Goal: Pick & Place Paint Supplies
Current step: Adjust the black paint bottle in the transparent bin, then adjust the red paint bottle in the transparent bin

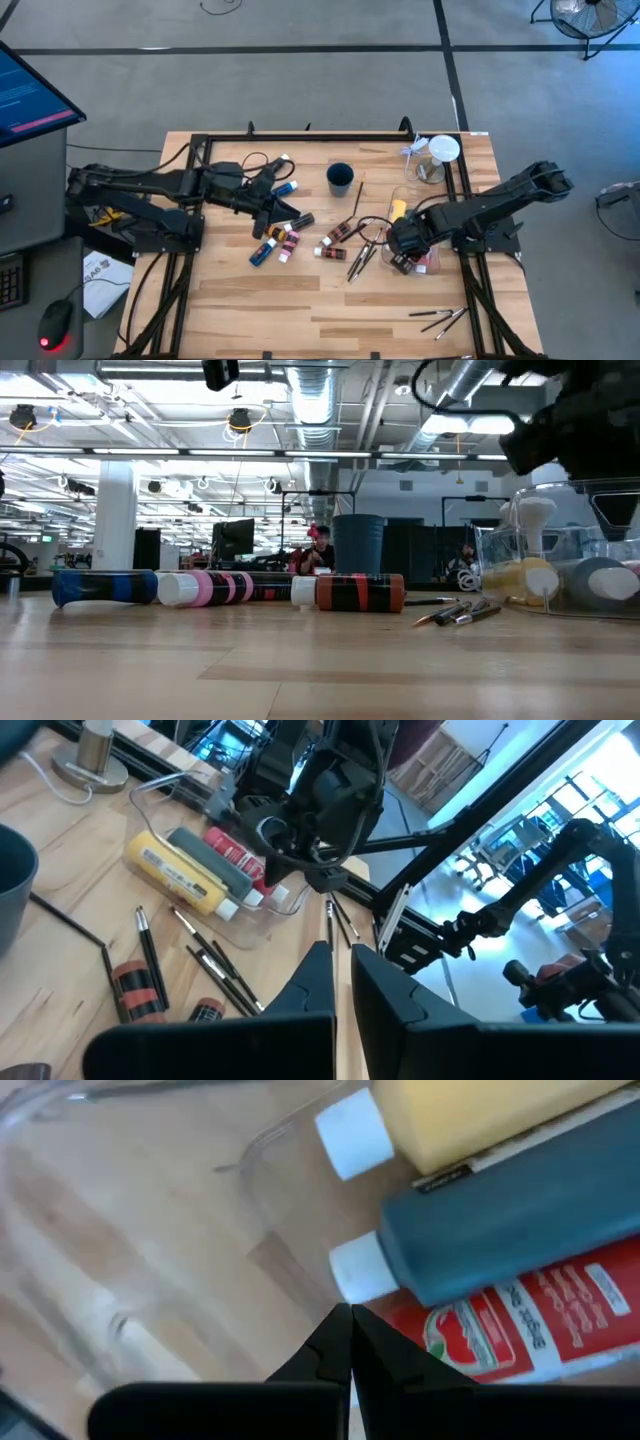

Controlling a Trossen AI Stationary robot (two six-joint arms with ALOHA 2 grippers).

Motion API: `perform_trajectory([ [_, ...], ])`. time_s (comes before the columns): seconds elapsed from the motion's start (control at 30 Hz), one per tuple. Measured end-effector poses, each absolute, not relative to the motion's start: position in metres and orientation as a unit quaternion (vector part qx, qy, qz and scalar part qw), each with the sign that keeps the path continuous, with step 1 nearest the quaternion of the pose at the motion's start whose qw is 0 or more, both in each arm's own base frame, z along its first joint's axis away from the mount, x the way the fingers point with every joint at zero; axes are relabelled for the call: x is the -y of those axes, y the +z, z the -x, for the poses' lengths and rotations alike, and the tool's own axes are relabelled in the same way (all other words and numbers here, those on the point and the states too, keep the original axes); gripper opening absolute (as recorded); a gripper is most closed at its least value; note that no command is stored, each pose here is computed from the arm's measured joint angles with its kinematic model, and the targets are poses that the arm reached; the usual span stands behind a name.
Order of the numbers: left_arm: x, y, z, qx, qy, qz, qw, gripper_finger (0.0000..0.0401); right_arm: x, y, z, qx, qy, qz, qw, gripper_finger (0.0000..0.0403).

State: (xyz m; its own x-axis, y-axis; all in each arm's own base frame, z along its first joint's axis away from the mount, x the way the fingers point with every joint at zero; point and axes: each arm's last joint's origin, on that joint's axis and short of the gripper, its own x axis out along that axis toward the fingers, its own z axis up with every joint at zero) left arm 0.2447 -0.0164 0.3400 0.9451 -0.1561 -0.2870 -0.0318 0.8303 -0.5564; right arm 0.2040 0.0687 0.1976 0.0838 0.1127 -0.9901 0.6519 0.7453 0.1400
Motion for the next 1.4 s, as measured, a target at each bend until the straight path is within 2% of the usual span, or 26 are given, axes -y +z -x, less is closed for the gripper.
perform_trajectory([
  [0.33,0.016,0.34,-0.245,-0.161,-0.034,0.289,0.943,0.0001,-0.068,0.172,-0.216,-0.678,-0.238,-0.277,0.637,0.0],
  [0.53,0.016,0.34,-0.245,-0.161,-0.034,0.29,0.943,0.0001,-0.06,0.176,-0.205,-0.654,-0.342,-0.273,0.617,0.0],
  [0.67,0.016,0.34,-0.245,-0.16,-0.034,0.29,0.943,0.0001,-0.056,0.186,-0.198,-0.623,-0.378,-0.278,0.626,0.0],
  [0.87,0.016,0.34,-0.245,-0.16,-0.034,0.29,0.943,0.0001,-0.055,0.211,-0.194,-0.608,-0.33,-0.321,0.647,0.0],
  [1.03,0.016,0.34,-0.245,-0.16,-0.035,0.287,0.944,0.0001,-0.055,0.221,-0.19,-0.647,-0.245,-0.366,0.622,0.0],
  [1.23,0.016,0.341,-0.245,-0.16,-0.035,0.284,0.945,0.0001,-0.06,0.217,-0.193,-0.679,-0.185,-0.347,0.62,0.0],
  [1.4,0.016,0.341,-0.245,-0.159,-0.035,0.283,0.945,0.0001,-0.07,0.203,-0.198,-0.716,-0.155,-0.287,0.617,0.0],
])
